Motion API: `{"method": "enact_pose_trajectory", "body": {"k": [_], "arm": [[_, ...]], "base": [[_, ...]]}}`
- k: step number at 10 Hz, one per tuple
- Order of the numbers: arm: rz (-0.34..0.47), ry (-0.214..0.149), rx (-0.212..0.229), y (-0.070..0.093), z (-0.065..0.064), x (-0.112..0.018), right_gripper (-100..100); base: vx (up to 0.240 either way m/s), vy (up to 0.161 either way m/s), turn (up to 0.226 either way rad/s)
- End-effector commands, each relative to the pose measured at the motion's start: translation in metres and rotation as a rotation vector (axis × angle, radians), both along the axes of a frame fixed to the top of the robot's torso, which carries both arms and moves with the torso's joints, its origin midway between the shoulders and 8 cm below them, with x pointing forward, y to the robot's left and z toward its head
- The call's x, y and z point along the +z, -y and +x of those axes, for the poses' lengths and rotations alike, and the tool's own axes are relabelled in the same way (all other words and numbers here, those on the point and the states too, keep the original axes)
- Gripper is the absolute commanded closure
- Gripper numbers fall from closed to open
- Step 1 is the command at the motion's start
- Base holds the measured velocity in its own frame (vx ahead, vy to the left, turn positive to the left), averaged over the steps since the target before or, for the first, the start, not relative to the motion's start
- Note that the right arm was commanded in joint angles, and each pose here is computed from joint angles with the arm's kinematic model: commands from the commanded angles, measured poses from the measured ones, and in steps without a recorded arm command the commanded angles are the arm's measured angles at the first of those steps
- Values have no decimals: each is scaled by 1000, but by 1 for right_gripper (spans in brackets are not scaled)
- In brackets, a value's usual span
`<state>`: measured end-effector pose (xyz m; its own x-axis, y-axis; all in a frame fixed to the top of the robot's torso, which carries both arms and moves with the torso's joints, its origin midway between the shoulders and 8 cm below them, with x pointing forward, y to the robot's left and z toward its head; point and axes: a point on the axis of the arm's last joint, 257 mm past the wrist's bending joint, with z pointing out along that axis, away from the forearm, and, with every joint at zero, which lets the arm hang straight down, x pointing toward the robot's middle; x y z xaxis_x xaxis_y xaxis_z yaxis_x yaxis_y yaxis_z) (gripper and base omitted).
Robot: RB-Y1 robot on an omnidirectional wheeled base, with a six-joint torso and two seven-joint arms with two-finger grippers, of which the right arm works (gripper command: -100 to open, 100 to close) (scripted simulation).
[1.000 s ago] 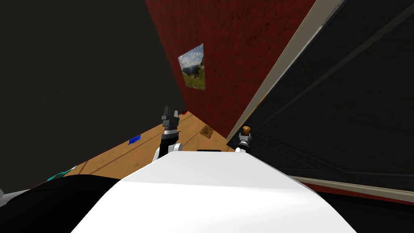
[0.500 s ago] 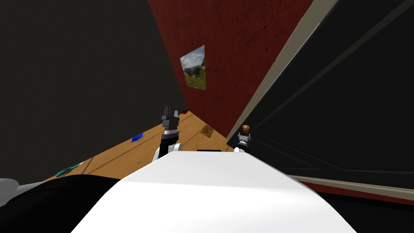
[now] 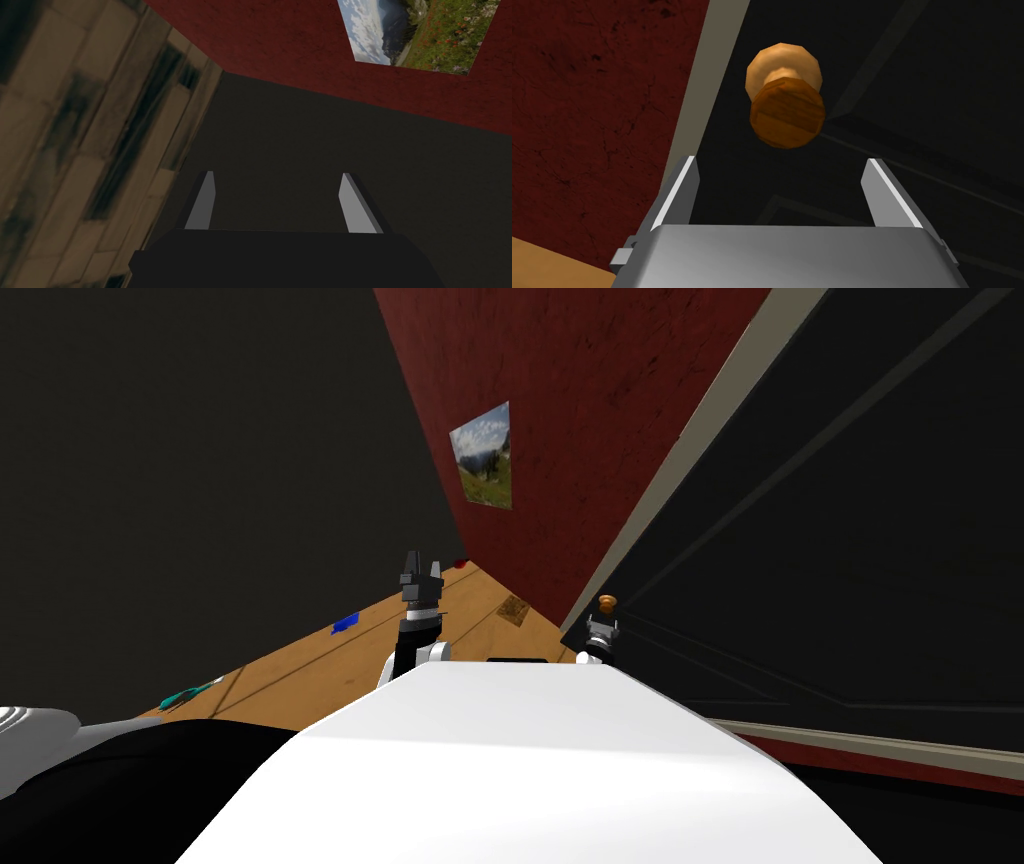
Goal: Pull the door open
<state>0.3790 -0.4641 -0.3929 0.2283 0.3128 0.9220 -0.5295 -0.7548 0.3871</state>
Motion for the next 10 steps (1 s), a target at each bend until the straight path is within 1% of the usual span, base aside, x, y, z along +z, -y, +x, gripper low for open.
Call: {"method": "enact_pose_trajectory", "body": {"k": [1,3,4,6,7,9,10], "arm": [[38,30,-4,-2,-1,1,-100],[114,88,-15,-8,-1,1,-100],[127,98,-15,-8,-1,1,-100],[199,152,-24,-12,-2,1,-100],[206,157,-24,-12,-2,1,-100],[266,202,-32,-16,-3,1,-100],[285,217,-35,-18,-4,1,-100]], "base": [[-60,-6,22],[-62,-1,38],[-54,-7,19],[-48,-3,35],[-51,-2,13],[-52,2,26],[-50,4,28]]}}
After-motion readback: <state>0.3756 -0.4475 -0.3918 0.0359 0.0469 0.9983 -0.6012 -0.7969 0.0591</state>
